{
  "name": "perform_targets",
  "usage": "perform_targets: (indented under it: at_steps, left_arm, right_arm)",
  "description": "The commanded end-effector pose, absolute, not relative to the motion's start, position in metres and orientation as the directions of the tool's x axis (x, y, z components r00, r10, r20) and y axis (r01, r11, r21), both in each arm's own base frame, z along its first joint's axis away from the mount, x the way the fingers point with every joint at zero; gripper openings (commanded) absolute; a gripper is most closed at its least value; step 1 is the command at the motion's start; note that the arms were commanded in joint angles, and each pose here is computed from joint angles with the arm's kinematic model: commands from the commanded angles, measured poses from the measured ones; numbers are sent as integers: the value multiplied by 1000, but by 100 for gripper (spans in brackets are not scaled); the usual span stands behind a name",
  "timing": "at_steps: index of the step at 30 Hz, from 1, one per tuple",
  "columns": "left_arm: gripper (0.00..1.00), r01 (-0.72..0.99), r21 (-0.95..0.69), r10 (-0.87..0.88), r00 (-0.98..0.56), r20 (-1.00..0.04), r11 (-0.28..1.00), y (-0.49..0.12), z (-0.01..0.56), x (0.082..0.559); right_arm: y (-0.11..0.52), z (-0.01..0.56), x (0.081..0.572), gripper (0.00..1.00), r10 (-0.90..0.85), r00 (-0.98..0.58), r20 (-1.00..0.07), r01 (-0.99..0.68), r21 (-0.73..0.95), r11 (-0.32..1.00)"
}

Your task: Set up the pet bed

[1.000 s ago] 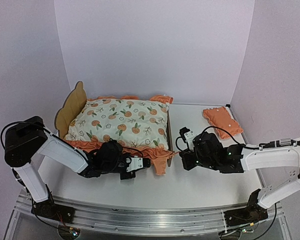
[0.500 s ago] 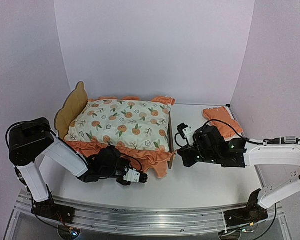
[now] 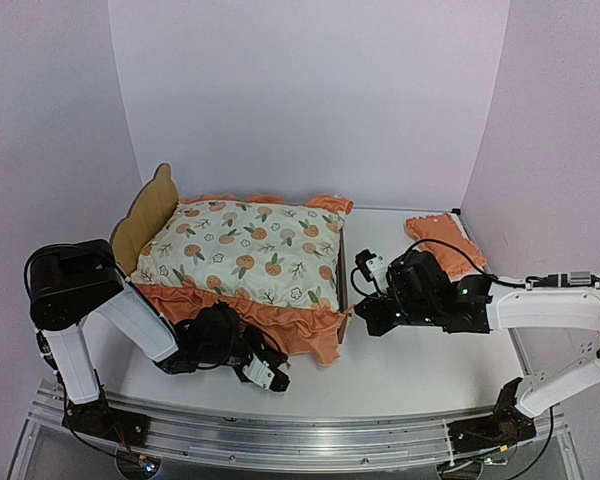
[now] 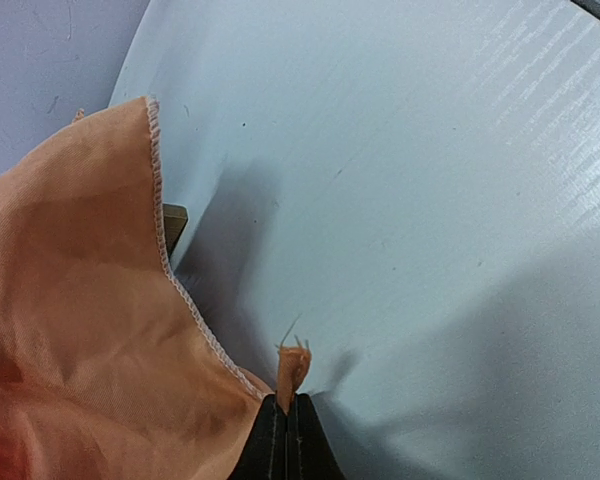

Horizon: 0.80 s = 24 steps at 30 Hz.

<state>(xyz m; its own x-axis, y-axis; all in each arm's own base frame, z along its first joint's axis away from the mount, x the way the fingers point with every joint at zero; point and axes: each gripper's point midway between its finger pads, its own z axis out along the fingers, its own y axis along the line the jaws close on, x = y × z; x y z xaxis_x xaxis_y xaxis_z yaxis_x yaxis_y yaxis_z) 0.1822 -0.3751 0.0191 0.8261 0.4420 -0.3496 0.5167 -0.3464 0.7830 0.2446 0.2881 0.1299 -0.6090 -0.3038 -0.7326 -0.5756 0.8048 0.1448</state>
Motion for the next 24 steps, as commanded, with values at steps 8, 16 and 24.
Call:
perform_targets:
  at_steps: [8,16,24]
  left_arm:
    - [29,550,722,419,823,-384,-419,-358,9,150]
    - [37,645,674,489,746,-452,-361,-353,25,143]
    - [41,792,578,563,574,-595,-197,-358,61,151]
  right_arm:
    - [311,122,219,0,-295,-711,-638,-602,337,724]
    - [288,54,166,1,-266,-911,-314,-396,490,777]
    - [287,24,145,40,-174,-981,-82,-191,535,823]
